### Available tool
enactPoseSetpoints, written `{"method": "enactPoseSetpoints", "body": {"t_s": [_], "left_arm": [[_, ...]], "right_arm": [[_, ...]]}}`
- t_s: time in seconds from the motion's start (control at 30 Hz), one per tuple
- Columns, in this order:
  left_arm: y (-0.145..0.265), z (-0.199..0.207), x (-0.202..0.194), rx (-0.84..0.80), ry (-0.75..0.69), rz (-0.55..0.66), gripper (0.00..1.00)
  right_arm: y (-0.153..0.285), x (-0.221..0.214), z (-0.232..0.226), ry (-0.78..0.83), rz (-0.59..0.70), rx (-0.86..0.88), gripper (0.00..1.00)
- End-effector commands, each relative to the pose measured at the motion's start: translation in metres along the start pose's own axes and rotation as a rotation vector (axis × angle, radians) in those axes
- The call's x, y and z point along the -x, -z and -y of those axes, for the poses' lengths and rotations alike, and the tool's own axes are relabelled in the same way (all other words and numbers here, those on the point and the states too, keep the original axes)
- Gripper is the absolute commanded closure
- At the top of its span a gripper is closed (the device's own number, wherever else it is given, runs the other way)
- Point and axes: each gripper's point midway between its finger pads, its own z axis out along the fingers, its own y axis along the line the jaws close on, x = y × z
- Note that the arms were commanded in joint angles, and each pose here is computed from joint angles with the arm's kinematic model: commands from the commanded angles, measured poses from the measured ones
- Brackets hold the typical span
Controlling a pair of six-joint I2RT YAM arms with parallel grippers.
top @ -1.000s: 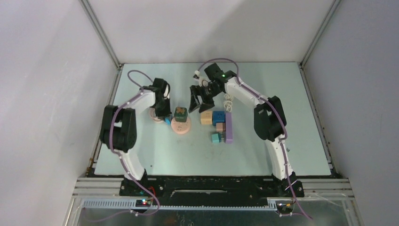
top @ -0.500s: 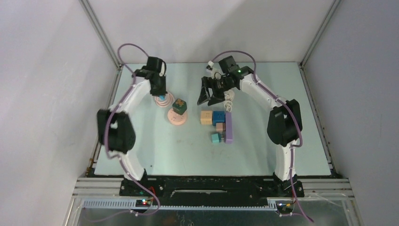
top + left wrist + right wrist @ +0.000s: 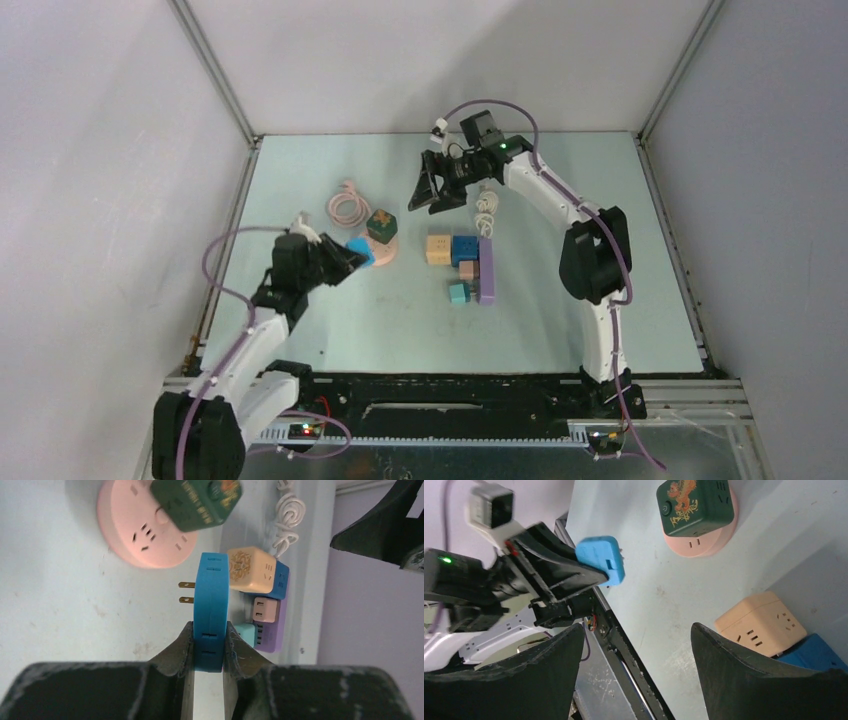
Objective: Insert the plug
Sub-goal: Move the socket to the center of the board.
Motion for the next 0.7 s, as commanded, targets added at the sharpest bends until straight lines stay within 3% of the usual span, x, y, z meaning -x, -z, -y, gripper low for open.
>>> {"method": "enactPoseSetpoints", "body": {"t_s": [0.0, 0.33, 0.5, 0.67], "left_arm": [[0.009, 0.041, 0.026, -0.304, 0.245, 0.178, 1.00], [-0.004, 0.017, 0.024, -0.461, 0.445, 0.232, 1.00], [0.000, 0.020, 0.025, -0.567, 0.447, 0.265, 1.00], [-0.020, 0.005, 0.012, -0.520, 0.449, 0.202, 1.00]], "right_arm": [[-0.011, 0.009, 0.001, 0.013, 0.001, 0.060, 0.19], [-0.035, 0.021, 0.015, 0.016, -0.021, 0.107, 0.17], [-0.033, 0.024, 0.022, 0.020, 0.000, 0.110, 0.17], [-0.026, 0.025, 0.028, 0.014, 0.036, 0.124, 0.17]]}}
